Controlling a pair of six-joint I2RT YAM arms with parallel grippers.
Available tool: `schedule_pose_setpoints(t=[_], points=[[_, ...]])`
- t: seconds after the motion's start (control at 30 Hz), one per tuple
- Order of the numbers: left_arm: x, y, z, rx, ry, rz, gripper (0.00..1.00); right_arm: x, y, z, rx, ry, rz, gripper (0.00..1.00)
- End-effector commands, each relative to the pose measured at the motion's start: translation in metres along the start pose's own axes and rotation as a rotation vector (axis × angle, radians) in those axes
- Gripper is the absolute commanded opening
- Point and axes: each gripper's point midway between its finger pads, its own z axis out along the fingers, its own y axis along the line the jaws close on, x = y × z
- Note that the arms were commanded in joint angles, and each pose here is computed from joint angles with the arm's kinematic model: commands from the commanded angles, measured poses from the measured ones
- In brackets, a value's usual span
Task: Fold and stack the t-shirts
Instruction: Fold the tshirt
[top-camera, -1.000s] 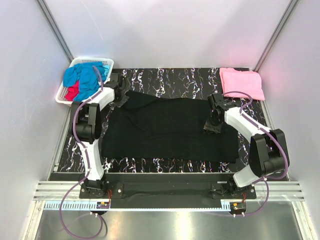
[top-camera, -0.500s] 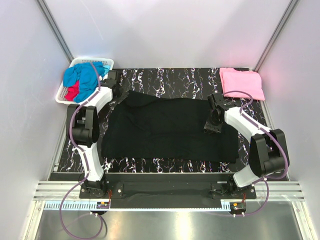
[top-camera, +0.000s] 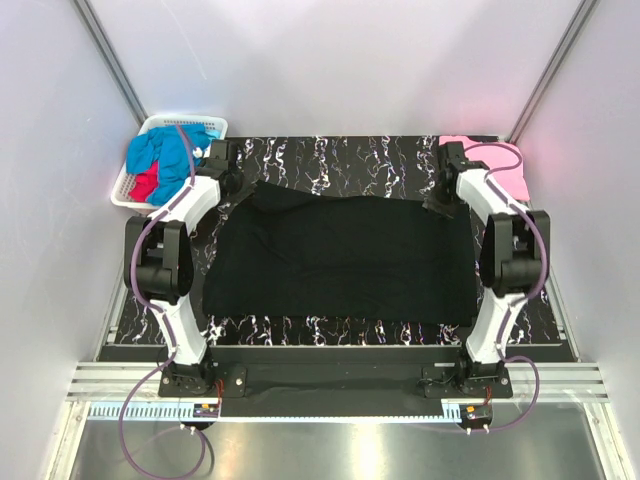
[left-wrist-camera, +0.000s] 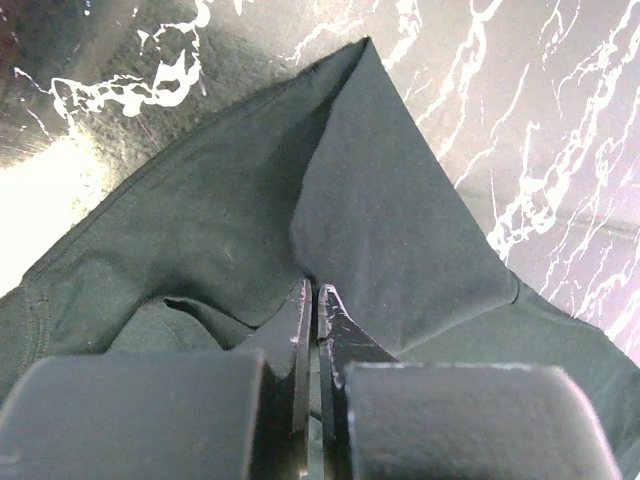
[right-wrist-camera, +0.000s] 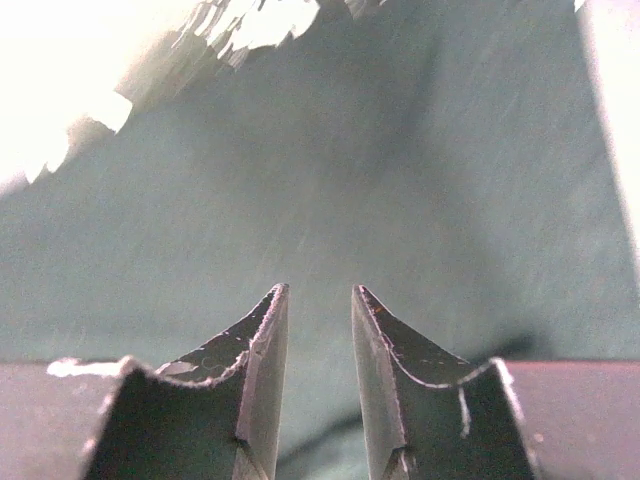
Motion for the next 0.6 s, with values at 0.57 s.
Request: schedule_pose_setpoints(t=[0.57], points=[[-0.011,-0.013,-0.014,0.071,-0.028,0.036,0.0,-0.121,-0.071,0.052,0.201,-0.104,0.041,0.41]])
